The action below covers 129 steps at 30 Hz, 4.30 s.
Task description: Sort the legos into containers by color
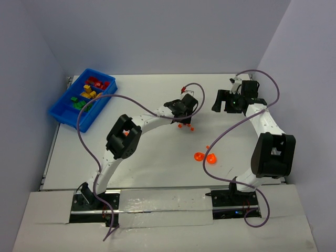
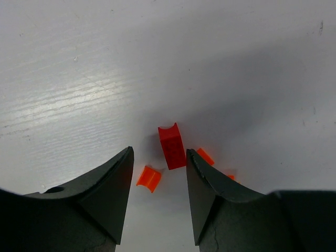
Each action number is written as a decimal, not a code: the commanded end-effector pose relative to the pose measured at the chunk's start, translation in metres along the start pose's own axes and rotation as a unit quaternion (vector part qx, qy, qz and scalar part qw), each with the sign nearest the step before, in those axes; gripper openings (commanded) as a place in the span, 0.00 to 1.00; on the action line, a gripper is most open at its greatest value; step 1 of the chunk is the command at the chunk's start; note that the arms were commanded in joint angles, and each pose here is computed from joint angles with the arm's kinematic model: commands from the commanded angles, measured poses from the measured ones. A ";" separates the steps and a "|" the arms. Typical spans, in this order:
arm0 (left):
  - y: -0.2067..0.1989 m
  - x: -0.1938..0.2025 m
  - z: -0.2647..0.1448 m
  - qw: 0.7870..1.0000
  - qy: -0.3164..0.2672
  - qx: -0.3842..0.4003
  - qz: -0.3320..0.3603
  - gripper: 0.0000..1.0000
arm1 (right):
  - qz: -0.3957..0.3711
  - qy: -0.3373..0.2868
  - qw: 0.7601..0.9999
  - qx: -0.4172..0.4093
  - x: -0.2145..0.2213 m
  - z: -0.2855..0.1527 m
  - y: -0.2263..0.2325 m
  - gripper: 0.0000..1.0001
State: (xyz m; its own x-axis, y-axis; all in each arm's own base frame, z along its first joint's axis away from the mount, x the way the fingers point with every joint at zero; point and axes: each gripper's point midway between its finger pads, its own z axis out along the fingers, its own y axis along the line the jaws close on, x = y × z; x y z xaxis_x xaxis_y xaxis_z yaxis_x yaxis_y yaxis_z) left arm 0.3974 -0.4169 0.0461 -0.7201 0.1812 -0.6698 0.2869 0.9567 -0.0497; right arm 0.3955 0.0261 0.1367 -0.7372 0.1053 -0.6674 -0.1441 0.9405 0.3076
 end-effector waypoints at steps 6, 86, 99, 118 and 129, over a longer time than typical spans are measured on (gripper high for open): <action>-0.009 -0.013 0.007 1.000 -0.005 0.021 -0.020 0.53 | -0.007 -0.031 1.000 0.000 -0.013 -0.010 0.003 0.96; 0.492 -0.174 -0.023 0.964 -0.193 0.024 -0.182 0.65 | -0.042 -0.004 0.999 -0.034 -0.017 0.013 0.030 1.00; 0.407 -0.184 -0.127 0.971 -0.194 0.106 -0.089 0.65 | -0.274 0.168 0.936 -0.140 0.103 -0.036 0.041 0.89; 0.347 -0.150 -0.203 0.964 -0.186 0.163 -0.092 0.64 | -0.253 0.374 0.876 -0.169 0.215 -0.060 0.031 0.62; 0.345 -0.152 -0.206 0.964 -0.186 0.164 -0.094 0.64 | -0.211 0.405 0.871 -0.180 0.227 -0.046 0.030 0.50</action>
State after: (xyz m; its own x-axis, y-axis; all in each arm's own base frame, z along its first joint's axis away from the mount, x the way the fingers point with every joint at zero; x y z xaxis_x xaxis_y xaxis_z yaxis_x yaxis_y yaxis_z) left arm 0.4846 -0.0605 0.2532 -0.5634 -0.1402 -0.8142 0.3574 0.8472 -0.3931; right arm 0.1854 0.0600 0.0230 -0.7572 -0.6437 -0.1110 -0.6224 0.6593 0.4219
